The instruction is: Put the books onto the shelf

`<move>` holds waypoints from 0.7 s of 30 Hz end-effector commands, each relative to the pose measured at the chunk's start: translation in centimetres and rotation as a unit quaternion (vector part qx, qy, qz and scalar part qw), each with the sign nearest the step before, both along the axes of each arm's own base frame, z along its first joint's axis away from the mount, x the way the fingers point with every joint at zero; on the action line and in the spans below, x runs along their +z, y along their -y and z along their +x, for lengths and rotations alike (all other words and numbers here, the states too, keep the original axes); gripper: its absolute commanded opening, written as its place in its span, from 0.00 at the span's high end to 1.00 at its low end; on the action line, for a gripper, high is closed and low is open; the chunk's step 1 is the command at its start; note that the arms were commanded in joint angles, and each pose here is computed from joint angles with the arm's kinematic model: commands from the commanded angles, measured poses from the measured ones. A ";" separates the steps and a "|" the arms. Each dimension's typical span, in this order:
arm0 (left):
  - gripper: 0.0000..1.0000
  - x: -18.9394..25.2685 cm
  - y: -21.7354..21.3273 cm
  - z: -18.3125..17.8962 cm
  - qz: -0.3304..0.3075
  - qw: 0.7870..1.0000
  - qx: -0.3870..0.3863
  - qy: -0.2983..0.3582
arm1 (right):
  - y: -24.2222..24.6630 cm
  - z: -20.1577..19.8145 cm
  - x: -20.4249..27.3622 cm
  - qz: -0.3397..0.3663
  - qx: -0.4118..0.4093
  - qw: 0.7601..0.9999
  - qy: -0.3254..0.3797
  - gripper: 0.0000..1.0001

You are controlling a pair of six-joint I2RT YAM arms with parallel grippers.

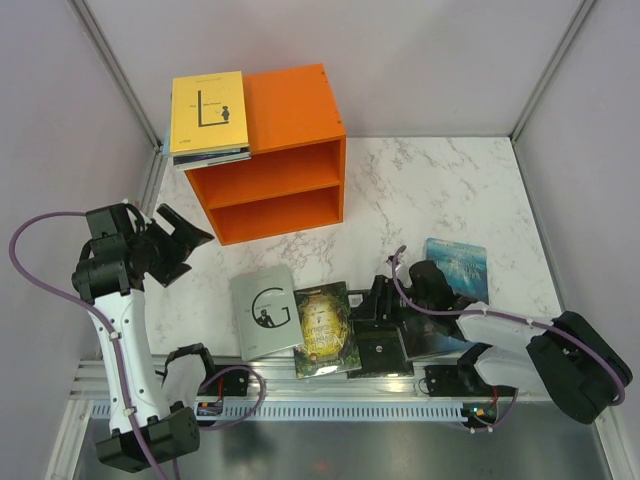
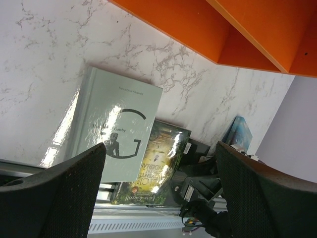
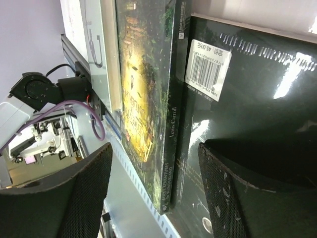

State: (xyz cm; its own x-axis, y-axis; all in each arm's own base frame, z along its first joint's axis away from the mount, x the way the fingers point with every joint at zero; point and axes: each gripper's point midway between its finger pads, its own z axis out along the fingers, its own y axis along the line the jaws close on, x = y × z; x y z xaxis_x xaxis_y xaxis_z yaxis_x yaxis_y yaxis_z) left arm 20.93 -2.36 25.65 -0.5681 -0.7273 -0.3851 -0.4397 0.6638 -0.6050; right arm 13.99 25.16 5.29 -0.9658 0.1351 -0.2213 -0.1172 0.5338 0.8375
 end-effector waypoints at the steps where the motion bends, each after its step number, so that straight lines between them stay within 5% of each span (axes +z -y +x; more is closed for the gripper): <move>1: 0.07 0.4 0.3 0.4 -0.012 1.000 0.005 0.017 | 4.3 -2.2 -6.2 -0.127 -0.032 0.990 -0.058 0.25; 21: 0.08 -0.3 0.3 0.9 -0.011 1.000 -0.008 0.008 | -1.9 -4.2 -8.0 -0.025 0.006 0.992 -0.127 0.30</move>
